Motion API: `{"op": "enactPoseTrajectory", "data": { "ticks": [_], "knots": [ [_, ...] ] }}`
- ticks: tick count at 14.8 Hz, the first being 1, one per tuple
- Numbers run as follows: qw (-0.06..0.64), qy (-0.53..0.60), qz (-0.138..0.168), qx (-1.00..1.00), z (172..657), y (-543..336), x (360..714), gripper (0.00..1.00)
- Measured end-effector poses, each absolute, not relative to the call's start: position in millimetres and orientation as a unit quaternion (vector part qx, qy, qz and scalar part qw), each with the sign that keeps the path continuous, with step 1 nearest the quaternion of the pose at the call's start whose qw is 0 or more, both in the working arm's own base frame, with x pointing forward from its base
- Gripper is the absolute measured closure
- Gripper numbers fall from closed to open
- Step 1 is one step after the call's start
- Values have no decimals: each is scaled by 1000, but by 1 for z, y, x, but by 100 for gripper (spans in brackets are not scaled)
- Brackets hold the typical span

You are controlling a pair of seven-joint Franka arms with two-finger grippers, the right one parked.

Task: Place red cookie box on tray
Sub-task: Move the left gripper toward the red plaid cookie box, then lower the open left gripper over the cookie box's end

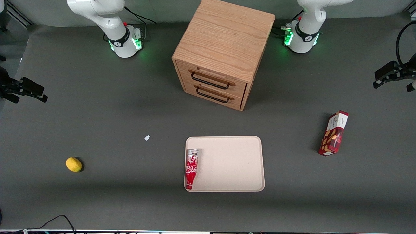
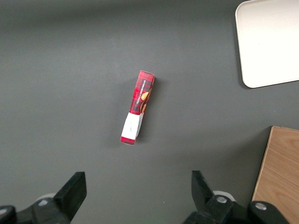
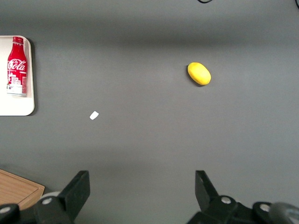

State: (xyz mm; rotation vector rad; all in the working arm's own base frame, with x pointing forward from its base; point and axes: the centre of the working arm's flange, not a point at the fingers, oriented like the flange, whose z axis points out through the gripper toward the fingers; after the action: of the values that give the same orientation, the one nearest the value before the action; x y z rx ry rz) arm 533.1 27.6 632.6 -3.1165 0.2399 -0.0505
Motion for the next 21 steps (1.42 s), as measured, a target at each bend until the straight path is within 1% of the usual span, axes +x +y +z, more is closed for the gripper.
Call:
{"op": "enactPoseTrajectory", "data": {
  "ticks": [7, 11, 14, 17, 19, 21],
  "knots": [
    [8, 81, -13, -997, 632, 23, 533, 0],
    [6, 89, 1, -996, 620, 17, 537, 0],
    [3, 108, 22, -994, 591, 0, 552, 0],
    [-2, 147, 44, -988, 549, -5, 570, 0],
    [-3, 178, 50, -983, 520, -2, 585, 0],
    [13, 210, 54, -976, 491, 4, 599, 0]
  ]
}}
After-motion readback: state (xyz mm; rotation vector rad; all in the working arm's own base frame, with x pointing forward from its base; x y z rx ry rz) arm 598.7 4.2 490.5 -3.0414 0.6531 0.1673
